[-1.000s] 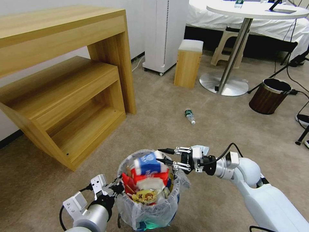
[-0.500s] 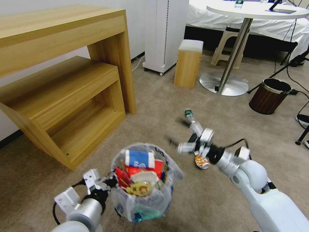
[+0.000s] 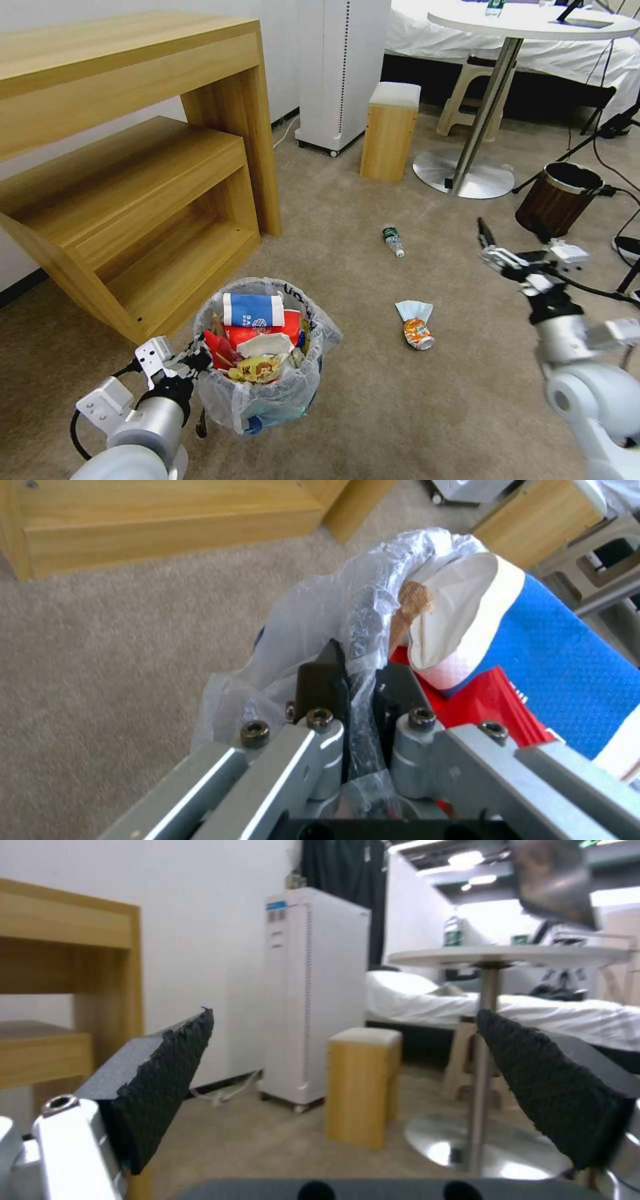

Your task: Pick up the trash bin and place the garbage on the floor into it.

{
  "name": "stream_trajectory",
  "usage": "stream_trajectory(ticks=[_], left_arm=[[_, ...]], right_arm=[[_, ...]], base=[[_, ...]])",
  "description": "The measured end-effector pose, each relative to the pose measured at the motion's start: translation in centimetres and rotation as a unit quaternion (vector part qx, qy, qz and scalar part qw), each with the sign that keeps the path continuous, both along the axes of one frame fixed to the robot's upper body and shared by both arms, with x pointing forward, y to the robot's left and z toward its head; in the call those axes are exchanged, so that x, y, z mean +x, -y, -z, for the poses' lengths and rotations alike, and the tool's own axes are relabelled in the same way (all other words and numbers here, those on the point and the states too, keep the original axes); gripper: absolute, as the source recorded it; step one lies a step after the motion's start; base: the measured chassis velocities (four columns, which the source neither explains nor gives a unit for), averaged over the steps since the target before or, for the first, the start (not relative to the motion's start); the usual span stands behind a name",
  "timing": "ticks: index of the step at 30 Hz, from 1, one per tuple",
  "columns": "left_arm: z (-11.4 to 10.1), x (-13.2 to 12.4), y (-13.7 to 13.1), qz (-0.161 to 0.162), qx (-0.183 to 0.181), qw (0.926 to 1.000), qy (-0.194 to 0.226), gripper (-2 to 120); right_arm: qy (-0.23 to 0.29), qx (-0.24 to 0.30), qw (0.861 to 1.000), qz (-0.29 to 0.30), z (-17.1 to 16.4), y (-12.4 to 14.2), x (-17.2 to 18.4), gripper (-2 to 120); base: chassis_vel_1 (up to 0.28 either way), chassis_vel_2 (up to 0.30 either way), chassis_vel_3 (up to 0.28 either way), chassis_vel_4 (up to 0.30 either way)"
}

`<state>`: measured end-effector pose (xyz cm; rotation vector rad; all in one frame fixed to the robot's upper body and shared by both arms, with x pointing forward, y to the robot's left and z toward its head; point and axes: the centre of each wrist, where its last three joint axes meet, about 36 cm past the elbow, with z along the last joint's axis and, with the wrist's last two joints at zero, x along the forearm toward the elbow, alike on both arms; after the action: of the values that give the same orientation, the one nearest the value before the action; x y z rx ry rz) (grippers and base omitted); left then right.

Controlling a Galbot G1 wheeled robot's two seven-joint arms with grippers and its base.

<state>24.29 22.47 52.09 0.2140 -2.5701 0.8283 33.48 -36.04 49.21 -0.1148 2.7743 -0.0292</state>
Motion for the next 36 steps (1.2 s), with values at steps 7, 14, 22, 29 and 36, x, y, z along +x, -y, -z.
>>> stream_trajectory(ticks=[7, 14, 22, 29, 36], left_arm=[[0.1, -0.2, 0.0, 0.005, -0.007, 1.0, -0.005, 3], [0.2, -0.2, 0.1, 0.006, -0.01, 0.9999, -0.005, 3], [0.2, -0.2, -0.2, 0.003, -0.002, 1.0, -0.005, 3], [0.3, -0.2, 0.0, 0.004, -0.003, 1.0, -0.006, 3], [0.4, -0.4, -0.1, 0.0, -0.001, 0.9999, -0.01, 3]], right_arm=[[0.009, 0.022, 0.999, 0.034, 1.9, 0.2, -1.7, 100], [0.005, 0.044, 0.998, 0.039, 3.4, -0.9, -2.7, 100], [0.005, 0.05, 0.998, 0.027, 4.1, -1.7, -2.7, 100], [0.007, 0.048, 0.999, 0.022, 4.1, -1.8, -2.3, 100], [-0.002, 0.048, 0.999, 0.019, 5.0, -1.7, -1.7, 100]], base=[[0.0, 0.0, 0.0, 0.0], [0.0, 0.0, 0.0, 0.0], [0.0, 0.0, 0.0, 0.0], [-0.051, 0.058, 0.064, -0.052], [-0.201, 0.196, 0.197, -0.212]])
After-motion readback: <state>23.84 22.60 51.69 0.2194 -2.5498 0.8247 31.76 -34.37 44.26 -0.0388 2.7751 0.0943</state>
